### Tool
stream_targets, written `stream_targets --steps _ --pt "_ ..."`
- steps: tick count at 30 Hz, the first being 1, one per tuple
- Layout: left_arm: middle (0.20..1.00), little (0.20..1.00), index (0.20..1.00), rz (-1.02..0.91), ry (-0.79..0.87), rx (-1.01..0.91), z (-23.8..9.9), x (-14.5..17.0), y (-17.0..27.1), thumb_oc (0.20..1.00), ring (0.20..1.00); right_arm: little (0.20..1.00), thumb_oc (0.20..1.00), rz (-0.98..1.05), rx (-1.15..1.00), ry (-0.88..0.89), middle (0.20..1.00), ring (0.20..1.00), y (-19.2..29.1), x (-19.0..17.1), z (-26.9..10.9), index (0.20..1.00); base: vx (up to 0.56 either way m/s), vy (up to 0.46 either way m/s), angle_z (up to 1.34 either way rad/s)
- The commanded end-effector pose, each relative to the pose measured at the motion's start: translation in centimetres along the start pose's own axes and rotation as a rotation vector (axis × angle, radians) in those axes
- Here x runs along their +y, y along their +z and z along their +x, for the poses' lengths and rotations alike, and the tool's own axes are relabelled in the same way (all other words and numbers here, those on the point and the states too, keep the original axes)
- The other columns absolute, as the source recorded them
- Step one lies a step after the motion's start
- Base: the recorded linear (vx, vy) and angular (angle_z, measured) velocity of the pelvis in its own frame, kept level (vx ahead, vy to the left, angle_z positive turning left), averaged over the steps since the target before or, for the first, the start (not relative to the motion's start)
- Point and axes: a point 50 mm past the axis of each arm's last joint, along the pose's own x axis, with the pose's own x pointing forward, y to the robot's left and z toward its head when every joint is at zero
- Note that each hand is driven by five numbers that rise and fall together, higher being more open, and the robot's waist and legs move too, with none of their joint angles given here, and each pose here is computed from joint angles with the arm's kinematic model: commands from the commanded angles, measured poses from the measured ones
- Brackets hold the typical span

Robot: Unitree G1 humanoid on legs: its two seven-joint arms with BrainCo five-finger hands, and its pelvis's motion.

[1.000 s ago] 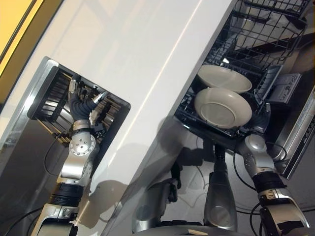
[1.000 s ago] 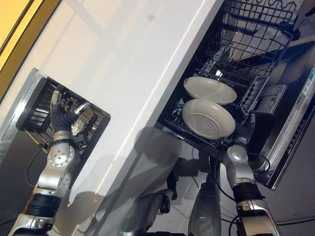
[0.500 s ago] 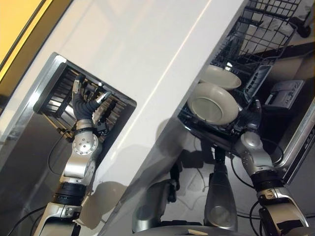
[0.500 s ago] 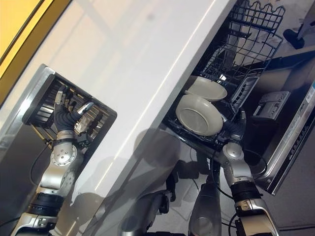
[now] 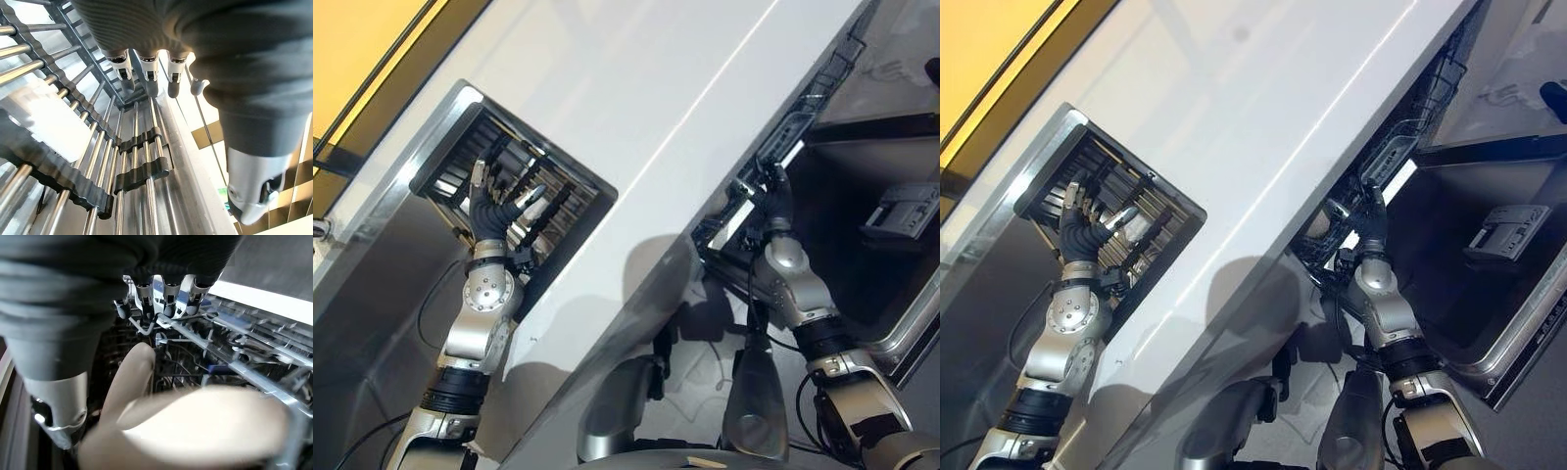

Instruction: Pick up plates and place into dishwasher.

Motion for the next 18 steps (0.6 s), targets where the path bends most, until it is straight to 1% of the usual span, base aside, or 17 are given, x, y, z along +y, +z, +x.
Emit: stream_targets --steps 1,10,18 --pt "1.0 1.0 1.0 -0.027 -0.031 -0.025 -1.5 -0.4 0.3 1.0 1.0 1.0 1.0 0.074 -0.266 0.116 1.0 1.0 6.4 3.1 0.5 1.0 -0.02 -0.021 0.06" --pt "1.0 1.0 1.0 -0.034 -0.04 -0.052 -1.1 -0.4 0.9 1.0 1.0 1.0 1.0 0.082 -0.288 0.105 1.0 1.0 7.2 3.5 0.9 1.0 -0.04 -0.005 0.0" --pt "1.0 1.0 1.0 -0.039 -0.049 -0.065 -0.9 -0.6 1.3 1.0 1.0 1.0 1.0 0.081 -0.291 0.044 1.0 1.0 6.9 2.5 0.7 1.0 -0.04 -0.012 -0.02"
